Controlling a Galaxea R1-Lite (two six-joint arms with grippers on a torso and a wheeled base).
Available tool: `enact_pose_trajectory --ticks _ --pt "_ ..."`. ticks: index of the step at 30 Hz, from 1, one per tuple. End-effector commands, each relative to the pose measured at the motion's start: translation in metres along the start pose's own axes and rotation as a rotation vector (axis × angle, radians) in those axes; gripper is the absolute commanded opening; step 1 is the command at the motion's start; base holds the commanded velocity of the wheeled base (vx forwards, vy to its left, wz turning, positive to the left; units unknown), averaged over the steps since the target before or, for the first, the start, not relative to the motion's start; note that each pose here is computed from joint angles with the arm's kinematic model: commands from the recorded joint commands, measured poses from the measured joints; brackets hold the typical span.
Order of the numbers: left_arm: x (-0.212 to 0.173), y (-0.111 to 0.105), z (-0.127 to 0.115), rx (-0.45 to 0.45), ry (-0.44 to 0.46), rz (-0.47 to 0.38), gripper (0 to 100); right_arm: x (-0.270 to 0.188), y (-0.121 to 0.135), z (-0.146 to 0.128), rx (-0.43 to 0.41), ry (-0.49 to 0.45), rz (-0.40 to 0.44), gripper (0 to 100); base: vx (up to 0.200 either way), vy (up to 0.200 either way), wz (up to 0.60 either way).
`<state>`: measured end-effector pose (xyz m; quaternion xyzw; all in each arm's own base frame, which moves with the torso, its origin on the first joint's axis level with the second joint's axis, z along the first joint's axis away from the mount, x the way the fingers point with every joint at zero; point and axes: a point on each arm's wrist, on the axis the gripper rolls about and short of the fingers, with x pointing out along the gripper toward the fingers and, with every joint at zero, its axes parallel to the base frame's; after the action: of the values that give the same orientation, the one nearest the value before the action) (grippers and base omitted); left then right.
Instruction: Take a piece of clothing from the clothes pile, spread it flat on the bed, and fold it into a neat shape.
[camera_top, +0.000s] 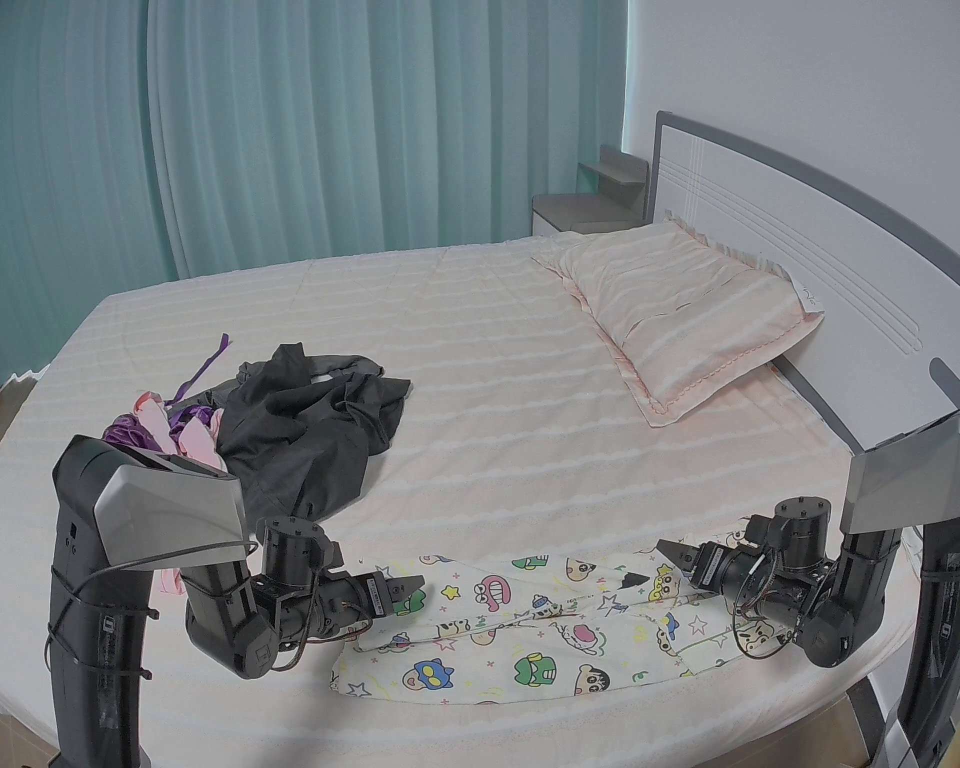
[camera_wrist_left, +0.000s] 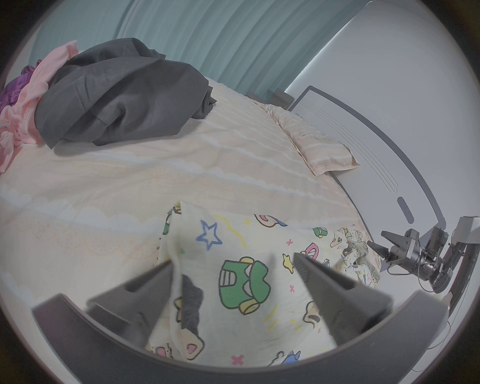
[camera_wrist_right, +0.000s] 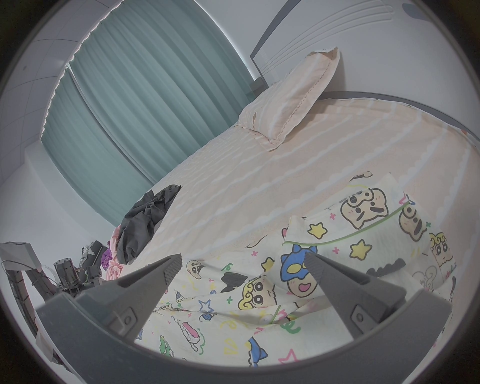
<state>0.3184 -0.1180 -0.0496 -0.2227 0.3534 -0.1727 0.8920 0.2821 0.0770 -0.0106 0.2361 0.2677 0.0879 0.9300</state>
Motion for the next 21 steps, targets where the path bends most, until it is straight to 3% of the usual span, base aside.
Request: enact_pose_trajectory --ticks 1,9,21 --pt "0.000 0.003 0.001 -0.006 -0.003 0.009 0 0.000 0.000 0.000 0.000 0.000 0.001 100 0.000 0.000 0.00" --pt "-0.003 0.013 0.008 -0.026 -0.031 0.031 0 0.000 0.001 0.000 -0.001 -0.001 0.003 100 0.000 0.000 0.00" --pt "0.004 0.009 0.023 -0.017 -0.099 0.030 0 0.000 0.001 -0.001 -0.002 0.002 0.005 100 0.000 0.000 0.00"
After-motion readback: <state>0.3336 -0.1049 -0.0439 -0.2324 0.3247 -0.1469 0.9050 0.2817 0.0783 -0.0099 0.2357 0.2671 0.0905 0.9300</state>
